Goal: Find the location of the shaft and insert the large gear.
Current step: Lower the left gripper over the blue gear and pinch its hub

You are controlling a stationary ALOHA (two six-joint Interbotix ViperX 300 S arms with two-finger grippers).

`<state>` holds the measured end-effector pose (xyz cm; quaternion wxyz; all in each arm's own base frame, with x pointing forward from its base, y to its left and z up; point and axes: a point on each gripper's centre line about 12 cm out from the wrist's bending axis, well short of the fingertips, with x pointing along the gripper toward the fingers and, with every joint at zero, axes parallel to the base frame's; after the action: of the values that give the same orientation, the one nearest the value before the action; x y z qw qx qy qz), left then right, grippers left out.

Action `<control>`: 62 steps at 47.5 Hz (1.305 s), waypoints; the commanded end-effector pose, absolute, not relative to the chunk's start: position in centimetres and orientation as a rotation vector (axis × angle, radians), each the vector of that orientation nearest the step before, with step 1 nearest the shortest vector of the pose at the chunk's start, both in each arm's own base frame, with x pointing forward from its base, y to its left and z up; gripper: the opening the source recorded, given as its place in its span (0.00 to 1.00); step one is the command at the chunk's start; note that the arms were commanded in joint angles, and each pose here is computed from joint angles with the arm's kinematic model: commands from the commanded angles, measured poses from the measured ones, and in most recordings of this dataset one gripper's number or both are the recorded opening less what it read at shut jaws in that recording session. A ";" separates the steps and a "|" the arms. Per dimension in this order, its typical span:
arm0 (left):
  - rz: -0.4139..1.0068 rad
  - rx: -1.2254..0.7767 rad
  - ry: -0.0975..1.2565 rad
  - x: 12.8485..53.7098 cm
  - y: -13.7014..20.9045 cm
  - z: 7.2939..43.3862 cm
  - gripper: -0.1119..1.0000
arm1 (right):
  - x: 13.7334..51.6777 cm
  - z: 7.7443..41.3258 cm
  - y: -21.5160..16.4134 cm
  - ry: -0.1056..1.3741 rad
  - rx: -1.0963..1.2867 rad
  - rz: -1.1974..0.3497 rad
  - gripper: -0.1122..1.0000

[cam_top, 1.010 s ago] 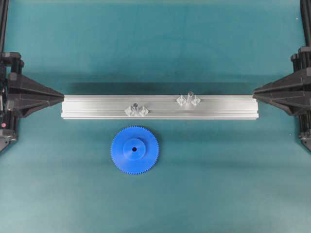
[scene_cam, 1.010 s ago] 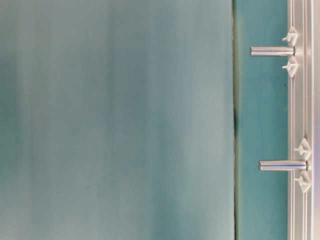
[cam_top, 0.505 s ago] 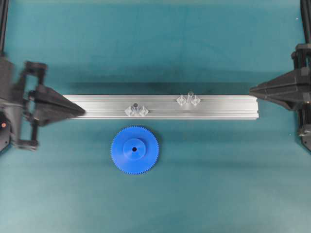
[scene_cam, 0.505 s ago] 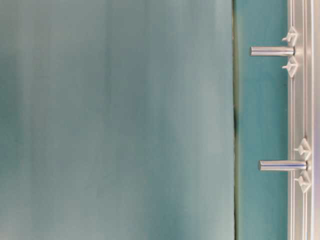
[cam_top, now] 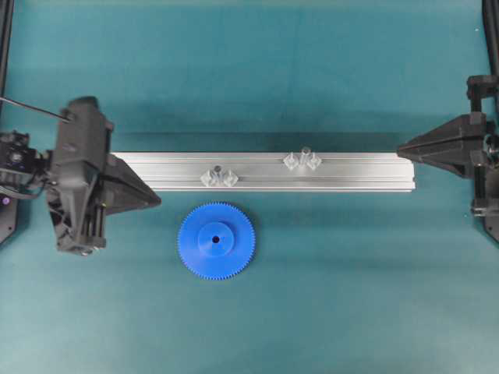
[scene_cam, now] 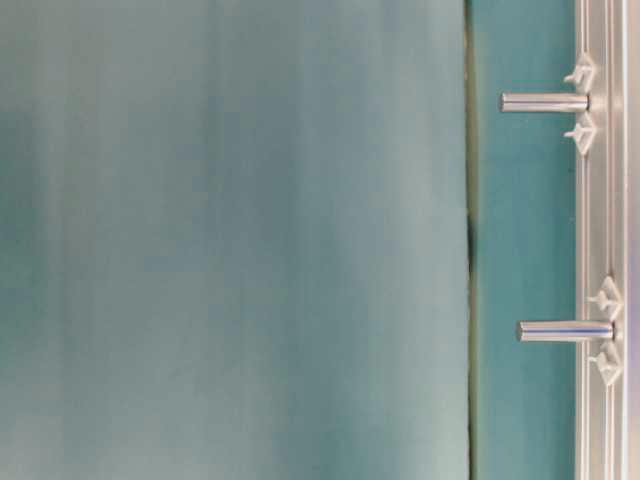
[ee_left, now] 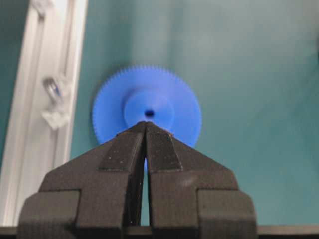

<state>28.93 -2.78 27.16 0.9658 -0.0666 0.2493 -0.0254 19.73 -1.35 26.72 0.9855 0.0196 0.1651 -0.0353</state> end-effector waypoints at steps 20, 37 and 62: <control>-0.090 -0.098 0.618 33.2 -4.8 24.7 0.83 | 19.9 27.4 -1.8 0.323 0.049 -0.093 0.11; -0.106 -0.022 0.732 36.3 -5.3 20.6 0.92 | 19.4 27.1 -1.7 0.351 0.077 -0.097 0.11; -0.109 0.018 0.834 39.4 -5.5 16.3 0.92 | 18.8 26.7 -1.7 0.345 0.082 -0.098 0.11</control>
<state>38.61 -5.43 15.26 0.9056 0.0074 0.4209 -0.0513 18.66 -1.64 26.33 0.9824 0.0353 0.1771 -0.0471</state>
